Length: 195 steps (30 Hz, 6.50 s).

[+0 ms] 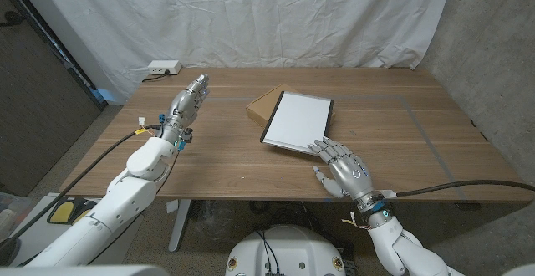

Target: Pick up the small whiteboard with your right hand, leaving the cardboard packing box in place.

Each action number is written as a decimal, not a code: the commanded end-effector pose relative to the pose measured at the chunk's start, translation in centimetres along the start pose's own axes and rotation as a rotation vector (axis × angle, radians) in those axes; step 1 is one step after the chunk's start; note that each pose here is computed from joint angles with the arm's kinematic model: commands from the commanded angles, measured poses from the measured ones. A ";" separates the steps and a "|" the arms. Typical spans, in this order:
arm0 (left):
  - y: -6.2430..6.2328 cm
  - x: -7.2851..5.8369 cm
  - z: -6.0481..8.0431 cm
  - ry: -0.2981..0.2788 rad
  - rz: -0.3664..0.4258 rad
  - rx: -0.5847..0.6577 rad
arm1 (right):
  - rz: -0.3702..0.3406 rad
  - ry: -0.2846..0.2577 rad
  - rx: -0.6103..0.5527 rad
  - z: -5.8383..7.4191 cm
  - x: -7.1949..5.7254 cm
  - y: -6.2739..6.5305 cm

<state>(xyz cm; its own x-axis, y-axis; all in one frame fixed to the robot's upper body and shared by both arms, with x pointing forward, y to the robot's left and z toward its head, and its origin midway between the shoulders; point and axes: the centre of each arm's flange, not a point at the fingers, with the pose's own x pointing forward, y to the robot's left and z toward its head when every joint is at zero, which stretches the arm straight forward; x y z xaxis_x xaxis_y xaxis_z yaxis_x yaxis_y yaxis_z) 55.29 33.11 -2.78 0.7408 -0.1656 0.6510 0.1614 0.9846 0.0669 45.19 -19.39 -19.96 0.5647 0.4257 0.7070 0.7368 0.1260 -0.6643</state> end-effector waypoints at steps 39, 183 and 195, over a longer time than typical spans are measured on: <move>0.7 -0.7 -0.2 0.020 0.018 0.003 | 0.007 0.003 -0.022 -1.4 2.4 1.7; 1.6 1.1 0.8 0.017 0.004 0.020 | -0.271 0.002 0.020 -2.8 6.6 0.4; 2.0 1.2 0.2 0.027 0.000 0.010 | -0.274 -0.010 0.014 -2.4 7.2 -0.6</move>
<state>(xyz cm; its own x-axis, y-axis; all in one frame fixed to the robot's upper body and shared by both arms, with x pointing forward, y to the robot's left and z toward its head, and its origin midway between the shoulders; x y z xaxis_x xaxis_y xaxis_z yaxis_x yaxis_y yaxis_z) 56.04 34.53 -1.62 0.7565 -0.1628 0.6334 0.1477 0.9860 0.0771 50.04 -18.90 -14.80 0.3492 0.3761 0.8583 0.8516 0.2548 -0.4581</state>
